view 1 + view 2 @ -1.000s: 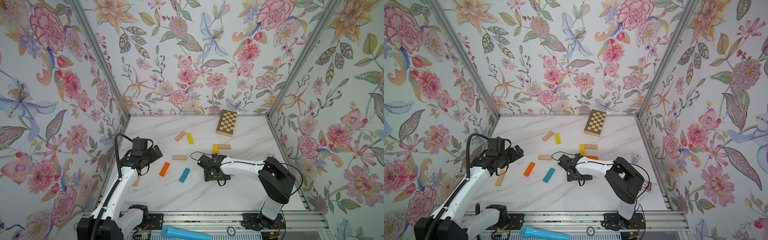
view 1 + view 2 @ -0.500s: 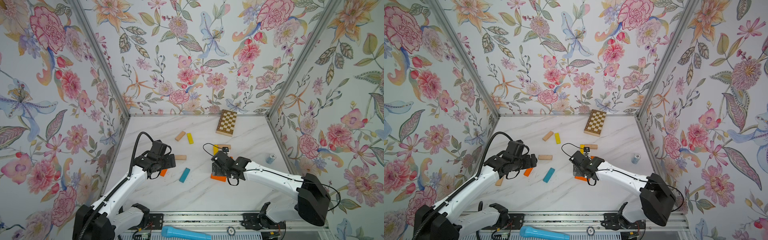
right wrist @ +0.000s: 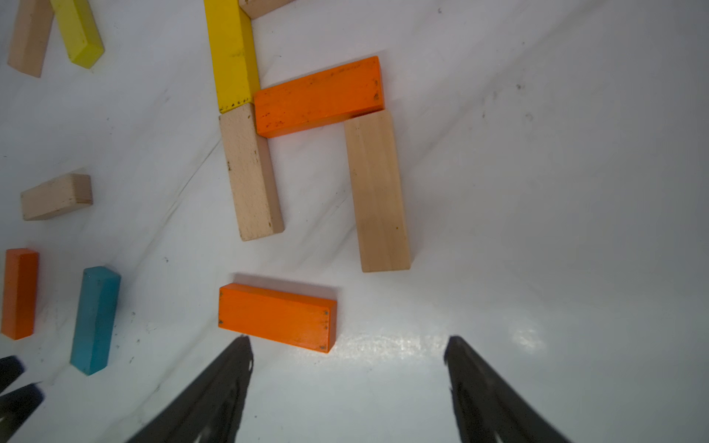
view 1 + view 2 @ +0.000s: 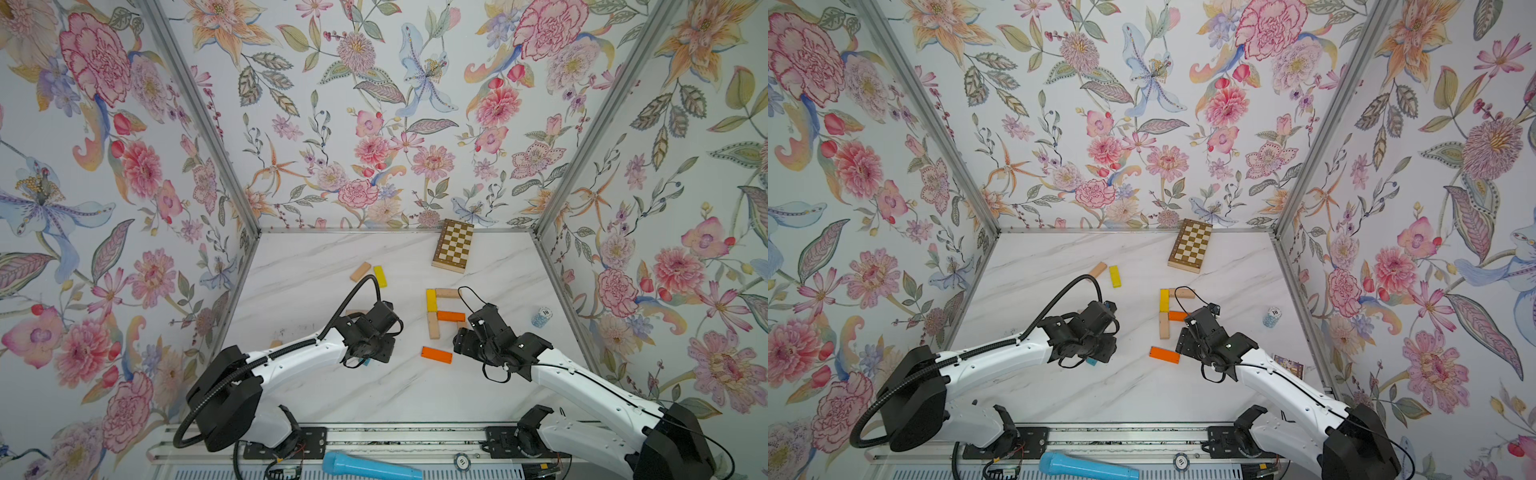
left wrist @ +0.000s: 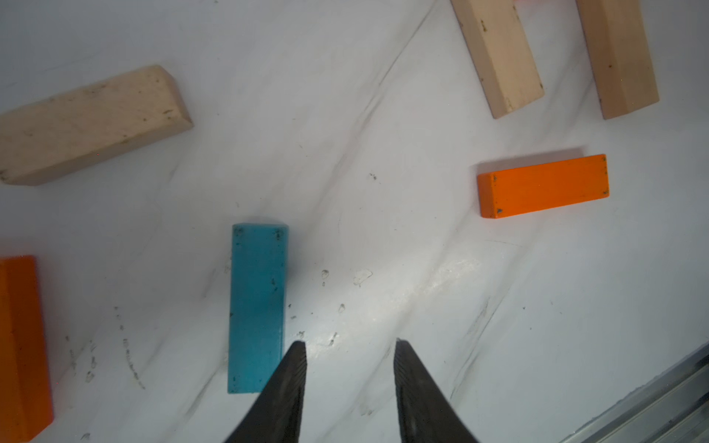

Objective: Assemble the number 6 with building blocks
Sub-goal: Assemble the building block at the center of the board.

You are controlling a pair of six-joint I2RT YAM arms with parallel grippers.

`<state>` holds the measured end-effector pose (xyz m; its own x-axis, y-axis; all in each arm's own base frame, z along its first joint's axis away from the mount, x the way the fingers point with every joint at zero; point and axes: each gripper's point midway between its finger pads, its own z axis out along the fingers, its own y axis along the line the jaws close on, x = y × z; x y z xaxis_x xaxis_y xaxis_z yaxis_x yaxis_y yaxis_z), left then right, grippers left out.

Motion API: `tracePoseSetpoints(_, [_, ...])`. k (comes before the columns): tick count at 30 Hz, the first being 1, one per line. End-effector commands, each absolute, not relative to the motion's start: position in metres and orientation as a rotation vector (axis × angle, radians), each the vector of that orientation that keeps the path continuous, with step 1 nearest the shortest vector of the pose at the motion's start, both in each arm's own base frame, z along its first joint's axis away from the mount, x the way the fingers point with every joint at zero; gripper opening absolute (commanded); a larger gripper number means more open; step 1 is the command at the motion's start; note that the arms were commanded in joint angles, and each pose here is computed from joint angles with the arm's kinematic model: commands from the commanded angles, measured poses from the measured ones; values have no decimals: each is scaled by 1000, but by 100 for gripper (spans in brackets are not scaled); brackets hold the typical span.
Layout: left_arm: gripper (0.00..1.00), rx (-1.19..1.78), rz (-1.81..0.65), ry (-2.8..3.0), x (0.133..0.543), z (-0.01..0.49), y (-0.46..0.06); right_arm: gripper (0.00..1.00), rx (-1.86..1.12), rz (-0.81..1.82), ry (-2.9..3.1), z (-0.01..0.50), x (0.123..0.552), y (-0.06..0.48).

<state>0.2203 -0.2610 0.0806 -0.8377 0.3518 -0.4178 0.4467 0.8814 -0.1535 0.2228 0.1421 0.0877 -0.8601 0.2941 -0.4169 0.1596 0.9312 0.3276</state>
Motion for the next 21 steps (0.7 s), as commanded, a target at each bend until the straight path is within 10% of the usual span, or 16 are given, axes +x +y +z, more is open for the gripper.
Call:
tracePoseSetpoints(1, [38, 655, -454, 2606, 226, 91, -296, 77, 344, 486, 2663, 78, 209, 152])
tracePoseSetpoints(9, [25, 751, -490, 2663, 222, 59, -315, 69, 384, 583, 2690, 59, 188, 173])
tracePoseSetpoints(13, [0, 774, -476, 2710, 221, 40, -319, 63, 400, 631, 2696, 52, 187, 181])
tracePoseSetpoints(21, [0, 801, -522, 2722, 224, 29, -334, 49, 430, 678, 2701, 47, 192, 185])
